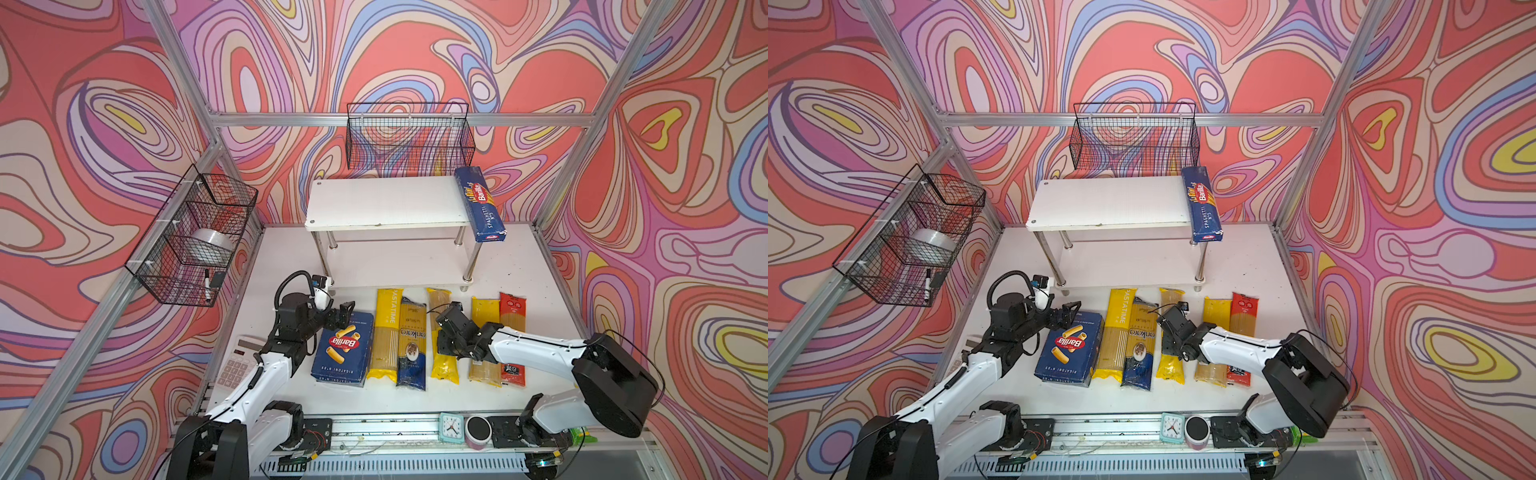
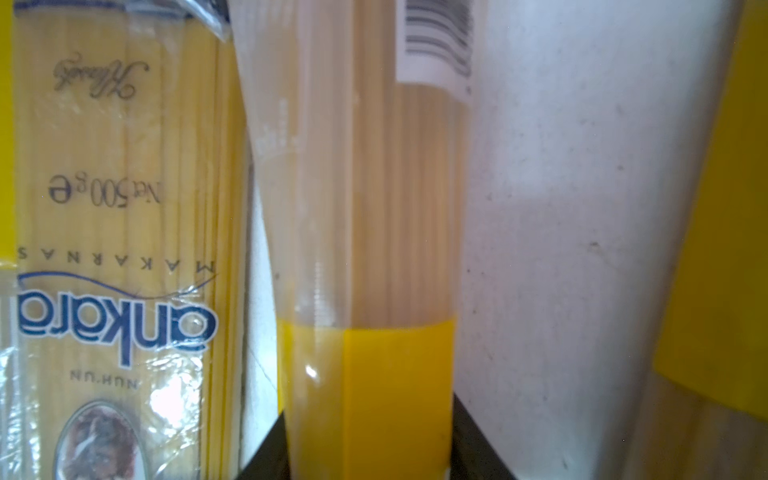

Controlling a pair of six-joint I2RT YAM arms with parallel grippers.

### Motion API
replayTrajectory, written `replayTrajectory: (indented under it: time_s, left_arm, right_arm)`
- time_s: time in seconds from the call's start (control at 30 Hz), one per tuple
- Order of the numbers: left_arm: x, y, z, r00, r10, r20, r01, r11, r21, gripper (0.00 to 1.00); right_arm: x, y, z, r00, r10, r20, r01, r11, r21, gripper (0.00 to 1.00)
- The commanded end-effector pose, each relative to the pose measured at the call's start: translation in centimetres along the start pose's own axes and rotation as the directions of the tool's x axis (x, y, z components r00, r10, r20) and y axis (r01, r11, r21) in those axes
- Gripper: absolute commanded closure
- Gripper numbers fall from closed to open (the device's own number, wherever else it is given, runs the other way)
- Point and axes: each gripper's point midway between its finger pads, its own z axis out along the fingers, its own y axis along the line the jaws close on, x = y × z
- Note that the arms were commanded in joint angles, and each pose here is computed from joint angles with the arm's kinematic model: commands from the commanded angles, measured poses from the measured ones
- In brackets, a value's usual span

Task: Place and organize the pasta boxes and bags onto the shelf
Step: 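Lower the right gripper onto the yellow-and-clear spaghetti bag and close on it, then lift the yellow spaghetti bag upright and carry it toward the shelf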

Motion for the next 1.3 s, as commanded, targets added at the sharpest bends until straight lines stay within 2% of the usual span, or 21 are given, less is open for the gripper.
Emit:
replayTrajectory:
  time_s: [0.0, 0.07, 0.47, 0.9, 1.27]
  left_arm:
    - [-1.1, -0.3, 0.0, 1.0, 0.013, 0.019, -0.013, 1.0, 0.008, 0.0]
    - [-1.2, -0.3, 0.0, 1.0, 0.014, 0.02, -0.014, 1.0, 0.01, 0.0]
    - [-1.3, -0.2, -0.2, 0.999, 0.016, 0.031, -0.017, 1.0, 0.004, 0.0]
    - [-1.2, -0.1, 0.0, 1.0, 0.01, 0.023, -0.01, 1.0, -0.004, 0.0]
    - [-1.2, -0.3, -0.2, 0.999, 0.016, 0.029, -0.017, 1.0, 0.008, 0.0]
  right_arm:
    - [2.4, -2.5, 0.5, 0.997, -0.016, -0.076, 0.022, 0.996, 0.089, 0.61]
    - [2.1, -2.5, 0.2, 0.997, -0.021, -0.069, 0.027, 0.995, 0.093, 0.7]
    - [0.2, -1.5, -2.5, 1.0, -0.024, 0.012, 0.024, 0.999, 0.035, 0.87]
    - [-2.9, 1.8, -7.0, 0.991, -0.098, 0.094, 0.106, 0.991, -0.083, 0.96]
    - [-5.8, 5.4, -14.3, 0.969, -0.155, 0.195, 0.197, 0.955, -0.22, 0.98]
